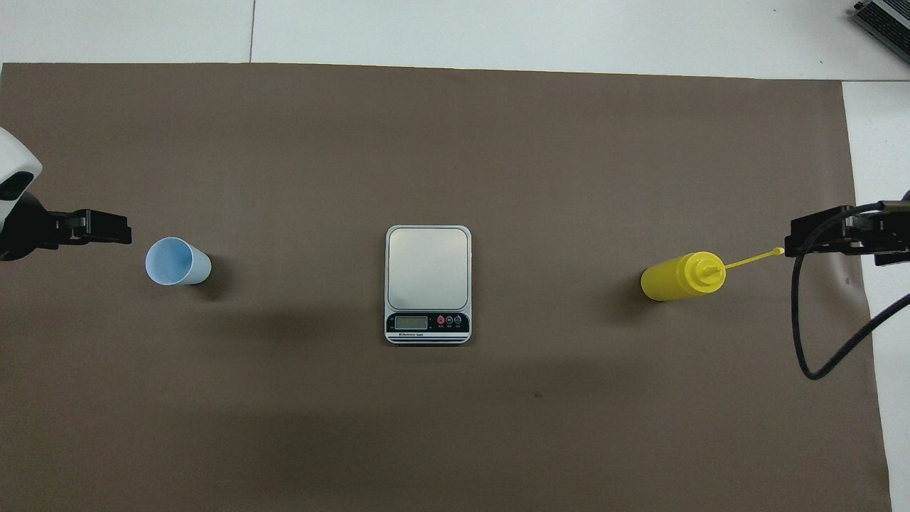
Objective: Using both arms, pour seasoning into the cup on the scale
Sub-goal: 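Reach the left gripper to the light-blue cup and grasp it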
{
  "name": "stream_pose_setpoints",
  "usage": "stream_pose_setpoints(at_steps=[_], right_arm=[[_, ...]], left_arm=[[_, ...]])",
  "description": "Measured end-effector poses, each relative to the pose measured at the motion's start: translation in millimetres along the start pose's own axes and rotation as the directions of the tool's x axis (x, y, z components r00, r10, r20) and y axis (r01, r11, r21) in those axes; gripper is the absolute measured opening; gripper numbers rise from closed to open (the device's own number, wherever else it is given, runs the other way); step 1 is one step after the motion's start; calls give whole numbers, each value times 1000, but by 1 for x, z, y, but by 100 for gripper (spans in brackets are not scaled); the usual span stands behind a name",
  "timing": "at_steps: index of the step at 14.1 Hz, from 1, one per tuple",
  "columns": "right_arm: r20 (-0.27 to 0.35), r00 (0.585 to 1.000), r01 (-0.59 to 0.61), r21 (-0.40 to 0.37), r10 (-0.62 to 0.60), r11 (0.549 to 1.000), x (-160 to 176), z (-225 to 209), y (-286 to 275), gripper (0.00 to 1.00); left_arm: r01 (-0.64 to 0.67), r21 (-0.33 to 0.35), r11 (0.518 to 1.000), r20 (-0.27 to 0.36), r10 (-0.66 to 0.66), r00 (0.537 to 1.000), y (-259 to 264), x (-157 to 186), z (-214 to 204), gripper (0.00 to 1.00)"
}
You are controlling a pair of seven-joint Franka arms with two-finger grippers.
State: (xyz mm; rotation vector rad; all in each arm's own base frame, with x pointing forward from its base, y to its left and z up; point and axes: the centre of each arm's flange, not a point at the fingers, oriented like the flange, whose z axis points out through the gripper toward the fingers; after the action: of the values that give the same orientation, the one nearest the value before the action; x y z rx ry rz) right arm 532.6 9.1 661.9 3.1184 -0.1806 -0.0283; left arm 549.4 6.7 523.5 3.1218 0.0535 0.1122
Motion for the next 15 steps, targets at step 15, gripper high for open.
stream_pose_setpoints(at_steps=[15], right_arm=[[7, 1000, 0, -1, 0, 1000, 0, 3, 0, 100]], left_arm=[[181, 0, 983, -10, -181, 983, -43, -13, 147, 100]])
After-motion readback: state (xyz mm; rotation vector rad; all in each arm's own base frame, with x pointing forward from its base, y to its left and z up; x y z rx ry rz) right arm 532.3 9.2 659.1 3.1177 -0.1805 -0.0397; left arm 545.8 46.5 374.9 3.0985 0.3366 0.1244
